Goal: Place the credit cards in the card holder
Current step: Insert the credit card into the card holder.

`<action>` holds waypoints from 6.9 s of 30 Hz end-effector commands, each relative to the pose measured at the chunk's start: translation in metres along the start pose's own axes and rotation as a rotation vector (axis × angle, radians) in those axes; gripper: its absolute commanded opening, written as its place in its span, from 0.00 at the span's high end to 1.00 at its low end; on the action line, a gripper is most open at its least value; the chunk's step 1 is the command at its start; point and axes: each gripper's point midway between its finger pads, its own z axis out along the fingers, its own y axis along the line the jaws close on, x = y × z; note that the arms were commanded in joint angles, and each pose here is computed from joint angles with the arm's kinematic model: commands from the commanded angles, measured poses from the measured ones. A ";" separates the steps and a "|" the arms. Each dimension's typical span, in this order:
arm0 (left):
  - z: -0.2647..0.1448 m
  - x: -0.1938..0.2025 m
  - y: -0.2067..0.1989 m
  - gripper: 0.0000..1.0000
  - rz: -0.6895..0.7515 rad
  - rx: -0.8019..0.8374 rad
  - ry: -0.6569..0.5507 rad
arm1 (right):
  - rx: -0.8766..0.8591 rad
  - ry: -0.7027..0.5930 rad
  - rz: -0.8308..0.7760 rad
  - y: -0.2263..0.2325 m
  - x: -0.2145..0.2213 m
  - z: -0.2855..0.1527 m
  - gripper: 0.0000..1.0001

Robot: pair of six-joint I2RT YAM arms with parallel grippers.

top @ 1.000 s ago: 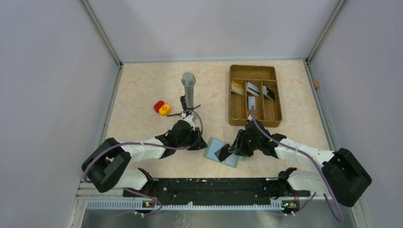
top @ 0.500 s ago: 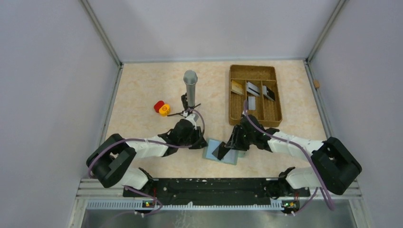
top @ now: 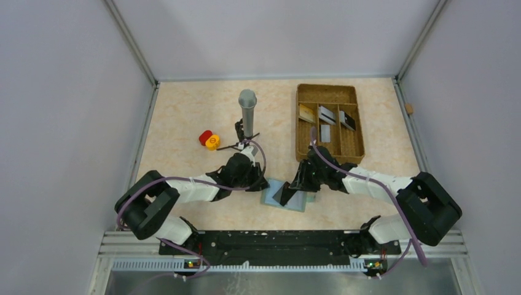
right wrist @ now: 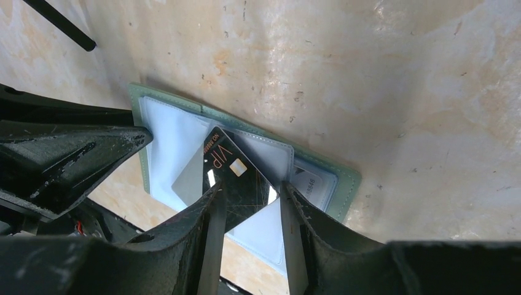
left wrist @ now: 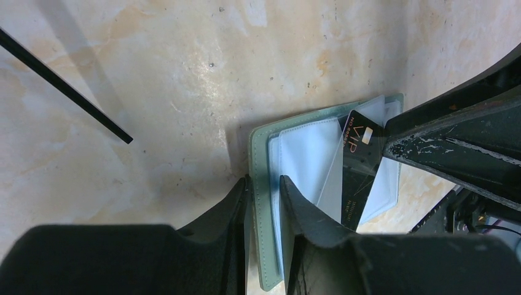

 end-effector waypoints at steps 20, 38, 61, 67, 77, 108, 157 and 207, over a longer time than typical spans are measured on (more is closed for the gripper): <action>0.002 -0.008 -0.018 1.00 -0.030 0.080 -0.031 | -0.181 -0.056 0.025 0.038 -0.003 0.014 0.69; 0.001 -0.007 -0.007 1.00 -0.058 0.023 -0.046 | -0.229 -0.101 0.049 0.049 -0.002 -0.005 0.77; -0.001 -0.007 -0.002 1.00 -0.133 0.011 -0.076 | -0.275 -0.132 0.194 0.033 0.016 -0.003 0.83; 0.001 -0.004 -0.003 1.00 -0.162 0.021 -0.073 | -0.316 -0.170 0.225 0.036 0.015 -0.007 0.79; -0.001 -0.001 0.000 1.00 -0.207 0.025 -0.084 | -0.362 -0.243 0.228 0.044 0.013 -0.009 0.76; -0.008 -0.003 -0.018 1.00 -0.090 0.145 -0.095 | -0.146 -0.022 0.276 -0.003 0.058 0.016 1.00; -0.008 0.005 -0.012 1.00 -0.073 0.119 -0.055 | -0.159 -0.027 0.212 -0.005 0.050 0.020 1.00; -0.022 0.003 0.006 1.00 -0.297 0.053 -0.199 | -0.054 0.069 -0.008 0.036 0.061 0.030 0.69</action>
